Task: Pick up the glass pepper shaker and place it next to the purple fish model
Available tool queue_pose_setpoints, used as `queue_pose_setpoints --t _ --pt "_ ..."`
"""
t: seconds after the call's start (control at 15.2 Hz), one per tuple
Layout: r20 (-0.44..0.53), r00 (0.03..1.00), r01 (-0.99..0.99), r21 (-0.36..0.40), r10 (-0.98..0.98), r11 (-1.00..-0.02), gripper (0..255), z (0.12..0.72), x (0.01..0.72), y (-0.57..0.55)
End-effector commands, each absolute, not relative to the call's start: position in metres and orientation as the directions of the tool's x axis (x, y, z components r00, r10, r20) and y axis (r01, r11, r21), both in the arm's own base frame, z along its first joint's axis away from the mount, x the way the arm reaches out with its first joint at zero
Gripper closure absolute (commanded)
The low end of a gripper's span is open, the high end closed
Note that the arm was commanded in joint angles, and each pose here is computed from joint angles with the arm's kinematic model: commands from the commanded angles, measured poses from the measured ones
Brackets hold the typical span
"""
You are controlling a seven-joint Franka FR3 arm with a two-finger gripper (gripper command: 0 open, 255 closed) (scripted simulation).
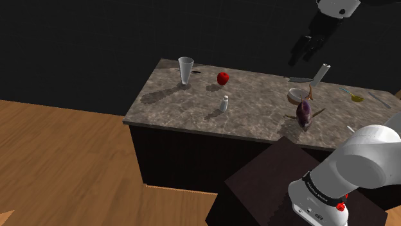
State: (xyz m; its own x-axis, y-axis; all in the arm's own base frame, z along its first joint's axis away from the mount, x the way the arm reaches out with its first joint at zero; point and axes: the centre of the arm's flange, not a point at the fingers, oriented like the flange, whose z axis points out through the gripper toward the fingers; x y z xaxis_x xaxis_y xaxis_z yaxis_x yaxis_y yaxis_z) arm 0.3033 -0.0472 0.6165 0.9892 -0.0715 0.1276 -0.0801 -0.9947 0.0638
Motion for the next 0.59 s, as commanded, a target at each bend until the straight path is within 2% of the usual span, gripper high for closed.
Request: queue_pose_setpoints --t 0.0,0.53 --pt "0.128 0.989 -0.08 0.064 -0.071 -0.995 0 0.616 0.303 -0.047" --pt "0.105 0.992 -0.084 0.071 -0.076 -0.994 0 0.54 0.379 -0.057"
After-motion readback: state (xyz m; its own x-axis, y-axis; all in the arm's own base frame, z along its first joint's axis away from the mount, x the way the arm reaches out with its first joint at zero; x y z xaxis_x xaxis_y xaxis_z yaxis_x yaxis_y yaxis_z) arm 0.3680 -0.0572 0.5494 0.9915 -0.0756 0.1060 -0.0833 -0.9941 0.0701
